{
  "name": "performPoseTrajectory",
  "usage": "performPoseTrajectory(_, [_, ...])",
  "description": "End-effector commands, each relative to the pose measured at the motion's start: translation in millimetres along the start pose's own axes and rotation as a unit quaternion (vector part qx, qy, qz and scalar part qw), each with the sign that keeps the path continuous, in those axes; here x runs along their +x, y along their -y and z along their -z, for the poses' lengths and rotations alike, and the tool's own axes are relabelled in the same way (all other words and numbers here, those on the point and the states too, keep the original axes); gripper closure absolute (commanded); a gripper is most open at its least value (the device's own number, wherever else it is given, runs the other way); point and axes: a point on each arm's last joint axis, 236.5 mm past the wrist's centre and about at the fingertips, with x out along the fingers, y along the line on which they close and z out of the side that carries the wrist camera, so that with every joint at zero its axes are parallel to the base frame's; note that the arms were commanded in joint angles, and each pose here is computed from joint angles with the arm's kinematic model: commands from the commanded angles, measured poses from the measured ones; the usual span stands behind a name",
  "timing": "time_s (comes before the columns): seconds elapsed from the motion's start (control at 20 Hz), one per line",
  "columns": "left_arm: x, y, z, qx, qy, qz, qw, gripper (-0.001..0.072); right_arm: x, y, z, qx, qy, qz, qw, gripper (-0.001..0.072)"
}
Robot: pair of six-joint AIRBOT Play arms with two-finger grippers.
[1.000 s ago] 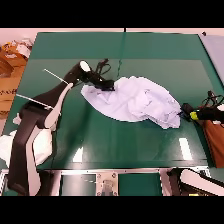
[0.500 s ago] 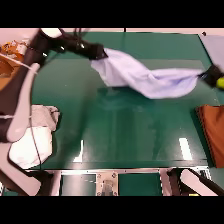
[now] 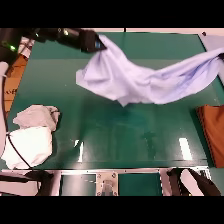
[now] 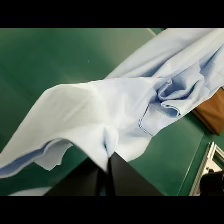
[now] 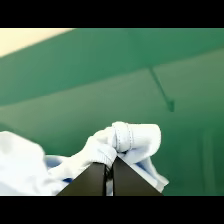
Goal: Fold the shirts.
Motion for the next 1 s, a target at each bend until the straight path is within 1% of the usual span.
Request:
performPoseTrajectory(0.0, [28.4,-20.2,55.1,-0.048,-0.062,0.012,0.997,0.0681,24.9,11.1,65.5,0.036,-0.087,-0.014,0.996,0.0687])
performPoseTrajectory(0.1, [55.2,-35.1,100.9,-0.083,-0.102,0.015,0.991,0.0681,48.5,27.1,126.2,0.077,-0.152,-0.015,0.985,0.0687])
performPoseTrajectory(0.2, [82.3,-46.7,160.8,-0.122,-0.151,0.012,0.981,0.068,67.3,49.1,188.0,0.115,-0.201,-0.002,0.973,0.0687])
performPoseTrajectory(0.25, [92.5,-48.8,199.2,-0.141,-0.188,0.011,0.972,0.0554,72.8,62.3,216.6,0.131,-0.219,0.01,0.967,0.0687])
performPoseTrajectory(0.3, [96.1,-50.1,236.0,-0.156,-0.228,0.006,0.961,0.0144,75.5,76.8,239.6,0.142,-0.231,0.03,0.962,0.0687])
performPoseTrajectory(0.35, [93.8,-55.4,268.8,-0.182,-0.266,-0.01,0.947,0.0011,76.6,91.1,257.8,0.143,-0.242,0.051,0.958,0.0687])
performPoseTrajectory(0.45, [72.3,-81.7,297.1,-0.186,-0.316,-0.063,0.928,0.0011,76.4,119.7,275.3,0.134,-0.253,0.095,0.953,0.0686])
performPoseTrajectory(0.5, [58.1,-99.8,293.9,-0.193,-0.319,-0.096,0.923,0.001,77.0,128.6,273.3,0.143,-0.247,0.109,0.952,0.0687])
performPoseTrajectory(0.6, [36.1,-135.7,249.3,-0.223,-0.255,-0.143,0.93,0.001,80.7,144.1,260.8,0.168,-0.217,0.131,0.953,0.0686])
performPoseTrajectory(0.7, [22.4,-163.8,186.9,-0.213,-0.158,-0.177,0.948,0.001,83.8,149.2,259.6,0.173,-0.212,0.136,0.952,0.0687])
performPoseTrajectory(0.8, [18.7,-172.3,136.2,-0.187,-0.083,-0.19,0.96,0.001,85.8,151.0,264.1,0.176,-0.219,0.137,0.95,0.0687])
performPoseTrajectory(0.85, [20.2,-171.4,122.6,-0.177,-0.065,-0.191,0.963,0.001,87.1,151.9,266.6,0.181,-0.223,0.137,0.948,0.0687])
performPoseTrajectory(0.95, [29.9,-167.0,123.1,-0.168,-0.076,-0.185,0.965,0.001,88.9,154.2,271.0,0.186,-0.23,0.139,0.945,0.0686])
